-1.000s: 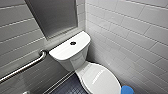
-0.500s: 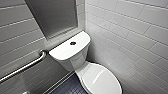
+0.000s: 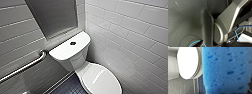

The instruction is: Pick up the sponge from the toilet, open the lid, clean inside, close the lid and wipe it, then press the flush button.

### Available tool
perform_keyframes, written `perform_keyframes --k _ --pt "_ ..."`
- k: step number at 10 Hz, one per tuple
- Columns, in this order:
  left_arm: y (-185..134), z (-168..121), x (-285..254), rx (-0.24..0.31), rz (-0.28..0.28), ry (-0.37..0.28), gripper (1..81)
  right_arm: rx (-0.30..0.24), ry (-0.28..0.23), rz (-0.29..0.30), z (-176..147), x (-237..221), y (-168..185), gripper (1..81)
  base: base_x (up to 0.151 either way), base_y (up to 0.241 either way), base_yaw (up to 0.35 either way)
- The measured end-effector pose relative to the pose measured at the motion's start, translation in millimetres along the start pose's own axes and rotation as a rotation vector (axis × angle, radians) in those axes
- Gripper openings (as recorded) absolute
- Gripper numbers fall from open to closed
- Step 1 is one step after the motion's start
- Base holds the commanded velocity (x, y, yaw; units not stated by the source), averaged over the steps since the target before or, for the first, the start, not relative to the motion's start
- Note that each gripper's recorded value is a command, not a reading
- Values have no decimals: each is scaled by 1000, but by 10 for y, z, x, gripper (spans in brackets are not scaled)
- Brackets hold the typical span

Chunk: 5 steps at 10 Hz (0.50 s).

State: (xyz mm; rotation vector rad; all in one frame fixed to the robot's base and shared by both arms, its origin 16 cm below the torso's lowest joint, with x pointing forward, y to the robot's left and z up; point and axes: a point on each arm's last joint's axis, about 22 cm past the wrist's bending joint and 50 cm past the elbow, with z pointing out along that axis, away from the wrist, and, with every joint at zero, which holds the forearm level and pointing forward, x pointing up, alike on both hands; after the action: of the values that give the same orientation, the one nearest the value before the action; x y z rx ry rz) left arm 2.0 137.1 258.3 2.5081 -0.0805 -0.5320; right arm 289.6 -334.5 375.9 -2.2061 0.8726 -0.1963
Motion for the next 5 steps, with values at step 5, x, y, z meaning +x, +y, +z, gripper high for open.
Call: perform_keyframes --k 5 --pt "-78 -34 -8 11 5 1 811 180 -103 -208 408 388 -1368 10 0 0 0"
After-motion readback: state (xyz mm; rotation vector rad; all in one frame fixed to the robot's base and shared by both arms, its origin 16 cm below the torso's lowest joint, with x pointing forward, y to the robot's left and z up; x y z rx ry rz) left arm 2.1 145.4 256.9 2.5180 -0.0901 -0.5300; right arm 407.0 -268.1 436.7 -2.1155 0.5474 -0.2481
